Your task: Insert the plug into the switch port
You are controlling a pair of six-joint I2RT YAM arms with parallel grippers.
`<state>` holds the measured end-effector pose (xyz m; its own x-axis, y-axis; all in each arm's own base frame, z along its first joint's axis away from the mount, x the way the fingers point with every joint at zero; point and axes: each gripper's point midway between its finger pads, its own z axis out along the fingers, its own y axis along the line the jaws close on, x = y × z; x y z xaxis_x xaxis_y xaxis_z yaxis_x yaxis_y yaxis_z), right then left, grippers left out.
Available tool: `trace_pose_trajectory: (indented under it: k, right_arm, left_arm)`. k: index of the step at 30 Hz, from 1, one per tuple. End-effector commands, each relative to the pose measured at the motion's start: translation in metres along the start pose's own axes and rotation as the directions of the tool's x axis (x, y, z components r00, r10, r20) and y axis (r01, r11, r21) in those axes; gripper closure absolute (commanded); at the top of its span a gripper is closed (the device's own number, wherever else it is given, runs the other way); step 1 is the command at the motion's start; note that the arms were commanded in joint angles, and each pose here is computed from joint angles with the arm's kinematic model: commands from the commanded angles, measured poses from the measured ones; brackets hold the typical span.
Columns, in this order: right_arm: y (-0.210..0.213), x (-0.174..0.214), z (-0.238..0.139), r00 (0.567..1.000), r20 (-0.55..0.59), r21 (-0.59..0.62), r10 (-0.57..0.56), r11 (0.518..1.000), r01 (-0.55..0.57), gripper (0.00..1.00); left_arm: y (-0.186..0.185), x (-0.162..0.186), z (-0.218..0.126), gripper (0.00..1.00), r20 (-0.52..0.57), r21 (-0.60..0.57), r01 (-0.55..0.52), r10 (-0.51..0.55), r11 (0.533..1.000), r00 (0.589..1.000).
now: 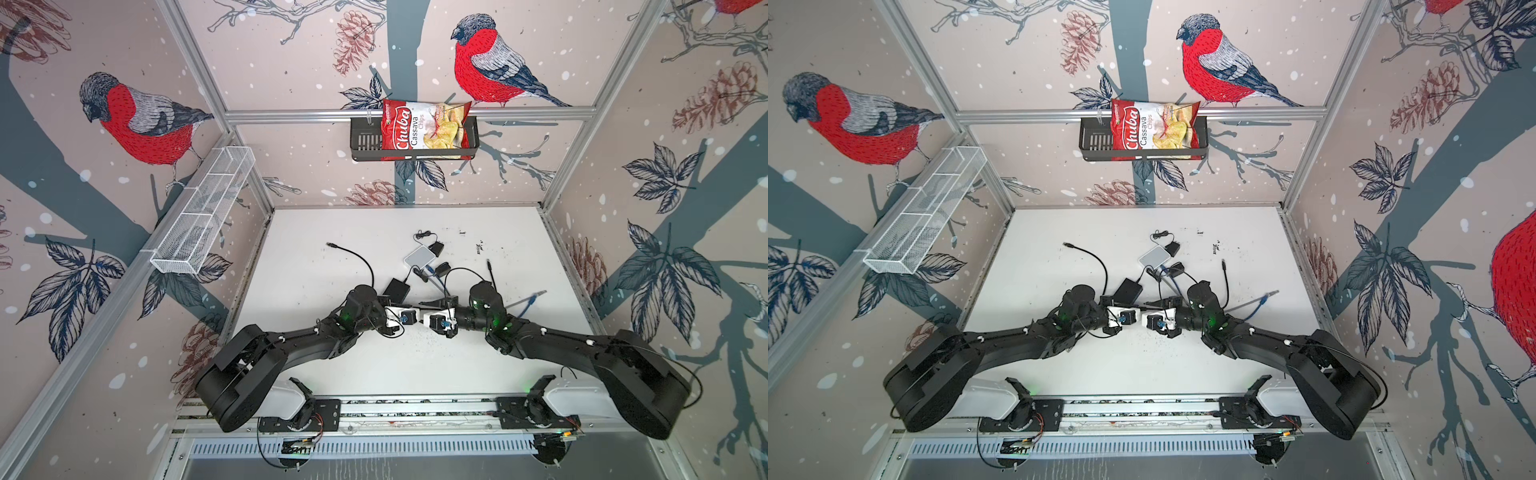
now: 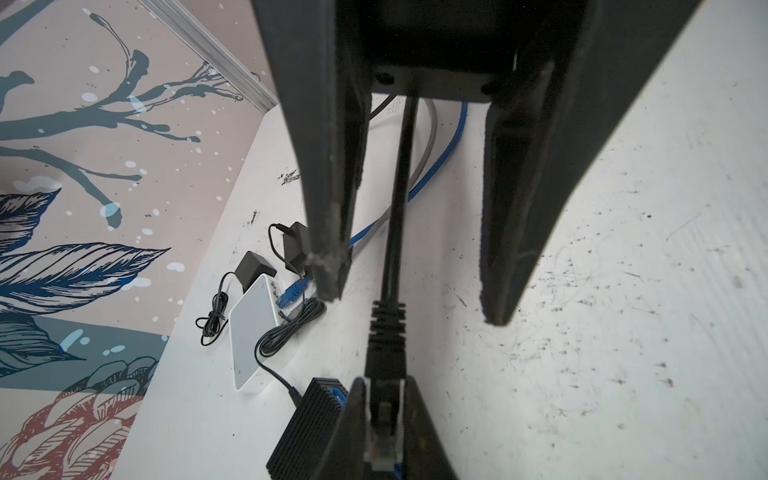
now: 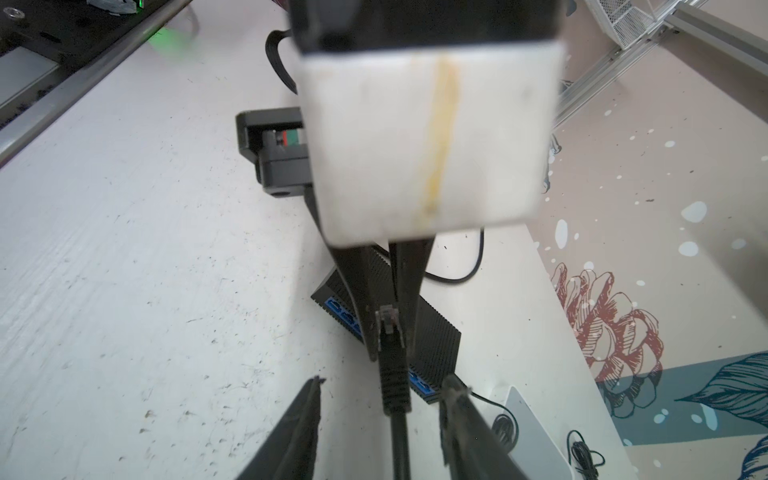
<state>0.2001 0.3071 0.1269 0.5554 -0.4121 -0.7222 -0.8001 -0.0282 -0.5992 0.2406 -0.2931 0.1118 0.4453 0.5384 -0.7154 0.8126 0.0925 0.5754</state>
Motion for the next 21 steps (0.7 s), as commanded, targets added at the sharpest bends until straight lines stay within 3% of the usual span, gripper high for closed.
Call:
trace_pose_trajectory:
  k: [1,21]
  right_arm:
    - [-0.008,-0.007,0.002,0.999,0.034,0.037,0.001,0.999,-0.003,0.58]
    - [-0.009,-0.002,0.015,1.0,0.026,0.015,-0.01,1.0,0.009,0.77]
  left_arm:
    - [0.0,-0.007,-0.001,0.92,0.034,0.007,-0.004,0.004,1.0,0.999]
    - [0.001,-0.012,-0.005,0.93,0.051,0.002,-0.011,0.011,1.0,0.999]
